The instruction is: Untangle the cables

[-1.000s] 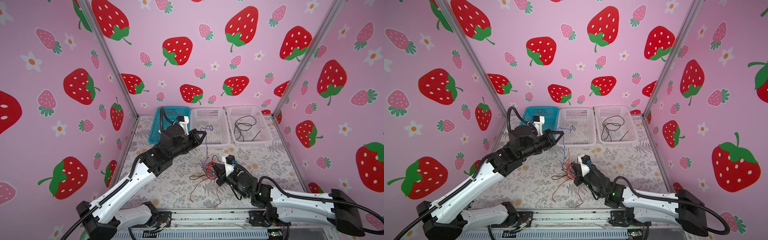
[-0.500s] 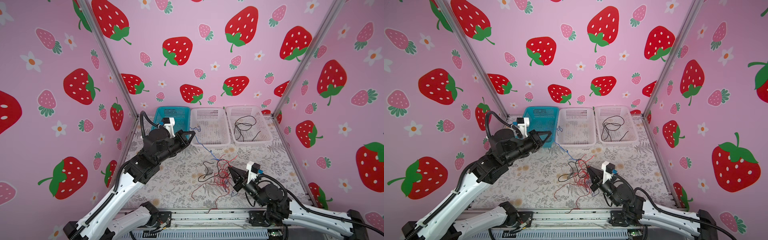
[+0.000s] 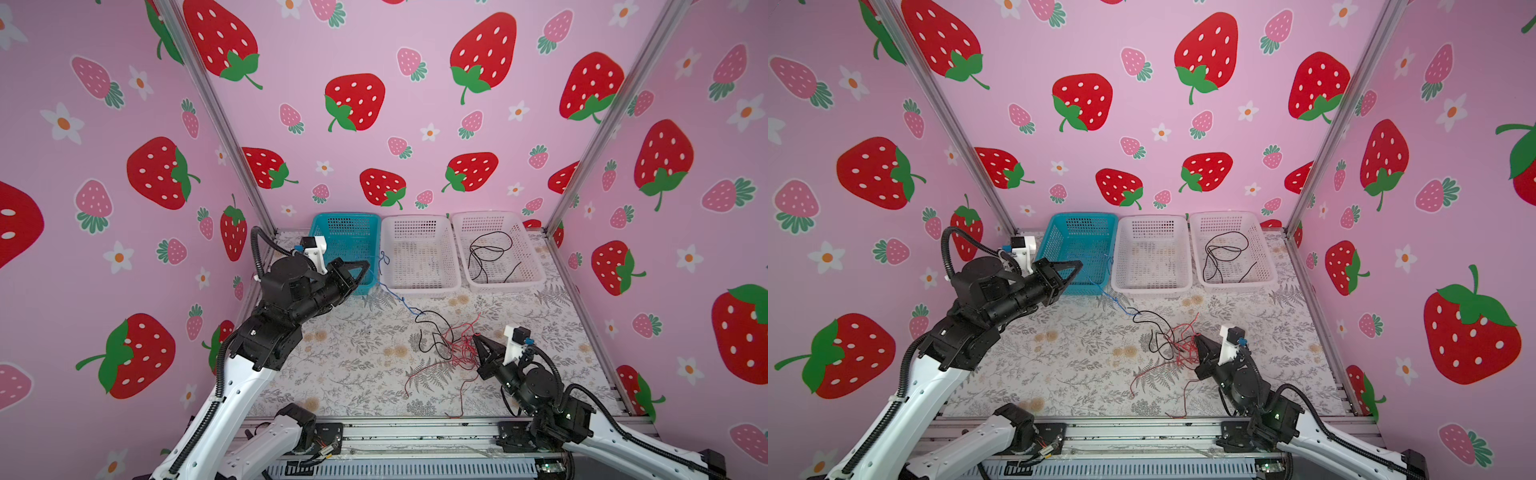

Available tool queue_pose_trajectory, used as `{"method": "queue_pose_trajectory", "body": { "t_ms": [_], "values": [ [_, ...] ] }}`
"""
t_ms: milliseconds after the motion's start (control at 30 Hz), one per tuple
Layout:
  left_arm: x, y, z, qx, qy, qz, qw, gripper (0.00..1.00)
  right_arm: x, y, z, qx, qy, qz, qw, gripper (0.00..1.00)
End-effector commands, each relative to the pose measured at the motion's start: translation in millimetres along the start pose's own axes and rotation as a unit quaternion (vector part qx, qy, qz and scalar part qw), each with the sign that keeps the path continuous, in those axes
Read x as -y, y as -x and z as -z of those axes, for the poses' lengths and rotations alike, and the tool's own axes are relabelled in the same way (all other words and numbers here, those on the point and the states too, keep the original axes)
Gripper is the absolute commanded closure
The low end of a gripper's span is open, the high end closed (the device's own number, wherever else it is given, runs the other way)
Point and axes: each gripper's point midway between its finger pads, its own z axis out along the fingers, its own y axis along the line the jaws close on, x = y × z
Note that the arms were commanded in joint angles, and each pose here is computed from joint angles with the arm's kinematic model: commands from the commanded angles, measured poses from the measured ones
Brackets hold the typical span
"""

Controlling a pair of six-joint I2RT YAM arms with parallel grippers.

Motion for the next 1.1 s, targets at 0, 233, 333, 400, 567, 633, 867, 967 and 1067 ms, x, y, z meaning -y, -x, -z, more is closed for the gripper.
{"method": "queue_pose_trajectory", "body": {
  "t_ms": [0,233,333,400,567,633,867,967,1067],
  "values": [
    [34,14,15,0.025,-0.045,-0.018,0.999,1.00,2,-3,-2,-0.007,-0.006,-0.018,1.000,1.00],
    [34,8,9,0.004,-0.047,-0.028,0.998,1.00,15,-48,-19,-0.117,-0.048,0.024,0.992,0.93],
    [27,0,1,-0.014,-0.046,-0.023,0.999,1.00,-10,-44,-25,-0.142,-0.003,0.052,0.988,0.75],
    [22,-7,-5,-0.027,-0.040,-0.023,0.999,1.00,-22,-32,-27,-0.140,0.011,0.061,0.988,0.65],
    [12,-23,-16,-0.054,-0.022,-0.041,0.997,1.00,-50,13,-22,-0.107,0.050,0.104,0.988,0.44],
    [11,-27,-18,-0.060,-0.018,-0.048,0.997,1.00,-60,30,-19,-0.097,0.063,0.121,0.986,0.38],
    [17,-37,-25,-0.079,-0.025,-0.060,0.995,1.00,-102,52,-22,-0.076,0.143,0.145,0.976,0.34],
    [21,-40,-26,-0.087,-0.032,-0.065,0.994,1.00,-97,38,-34,-0.085,0.130,0.172,0.973,0.33],
    [24,-43,-24,-0.094,-0.037,-0.069,0.992,1.00,-96,25,-43,-0.095,0.130,0.189,0.969,0.32]
  ]
}}
